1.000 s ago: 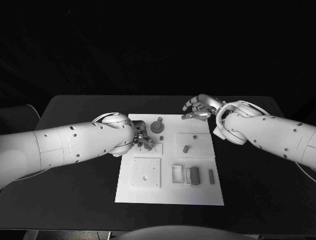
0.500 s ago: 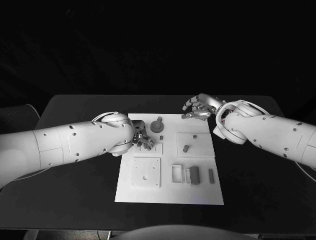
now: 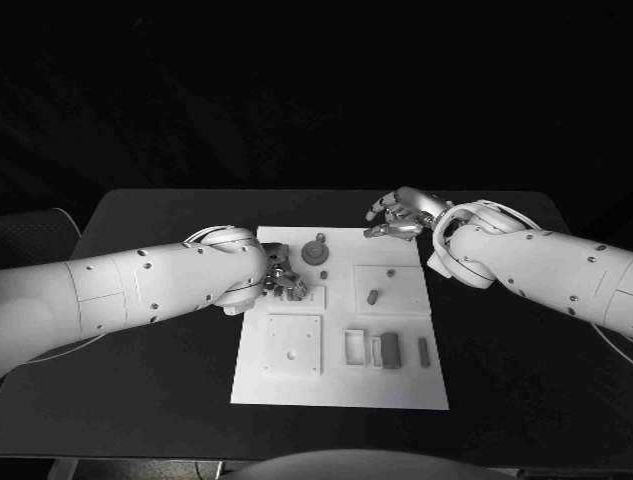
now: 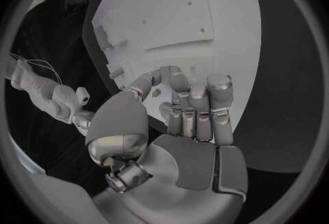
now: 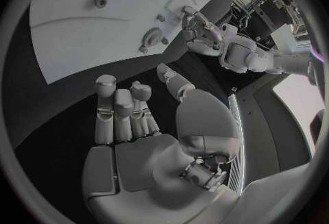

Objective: Assemble the parts on the task board

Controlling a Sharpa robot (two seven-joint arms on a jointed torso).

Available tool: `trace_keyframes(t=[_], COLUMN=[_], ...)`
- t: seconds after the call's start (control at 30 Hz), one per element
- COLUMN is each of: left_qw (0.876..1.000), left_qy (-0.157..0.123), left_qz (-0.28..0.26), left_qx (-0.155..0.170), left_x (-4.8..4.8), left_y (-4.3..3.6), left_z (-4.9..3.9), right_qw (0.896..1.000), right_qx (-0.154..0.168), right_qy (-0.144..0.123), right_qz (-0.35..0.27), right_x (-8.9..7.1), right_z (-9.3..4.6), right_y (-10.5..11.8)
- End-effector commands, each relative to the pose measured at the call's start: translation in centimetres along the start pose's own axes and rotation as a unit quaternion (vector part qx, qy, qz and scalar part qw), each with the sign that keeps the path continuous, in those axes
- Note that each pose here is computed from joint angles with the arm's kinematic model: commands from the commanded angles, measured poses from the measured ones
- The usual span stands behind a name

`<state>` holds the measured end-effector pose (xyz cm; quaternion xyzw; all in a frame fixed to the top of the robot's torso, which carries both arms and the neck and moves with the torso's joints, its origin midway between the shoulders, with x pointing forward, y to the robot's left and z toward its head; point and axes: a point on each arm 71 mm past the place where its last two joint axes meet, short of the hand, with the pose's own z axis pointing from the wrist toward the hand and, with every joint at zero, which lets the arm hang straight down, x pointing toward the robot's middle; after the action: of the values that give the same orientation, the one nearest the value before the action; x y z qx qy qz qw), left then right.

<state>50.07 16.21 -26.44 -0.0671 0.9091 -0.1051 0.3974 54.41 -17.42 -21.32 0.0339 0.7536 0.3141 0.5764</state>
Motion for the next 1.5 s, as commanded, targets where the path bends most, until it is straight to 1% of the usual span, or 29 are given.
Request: trace_keyframes(t=[0.03,0.47,1.5], left_qw=[0.999,0.999,1.0], left_qy=[0.023,0.024,0.0], left_qz=[-0.005,-0.004,-0.017], left_qx=[-0.022,-0.021,-0.013], left_x=[0.87,0.91,0.55], left_y=[0.62,0.48,0.41], left_z=[0.23,0.23,0.27], right_qw=[1.0,1.0,1.0], right_qx=[-0.004,-0.003,-0.002], right_qy=[0.007,0.007,0.007], right_qz=[-0.001,-0.001,0.0], right_x=[0.16,0.16,0.1], right_z=[0.03,-0.01,-0.1], right_y=[0.1,0.03,-0.13])
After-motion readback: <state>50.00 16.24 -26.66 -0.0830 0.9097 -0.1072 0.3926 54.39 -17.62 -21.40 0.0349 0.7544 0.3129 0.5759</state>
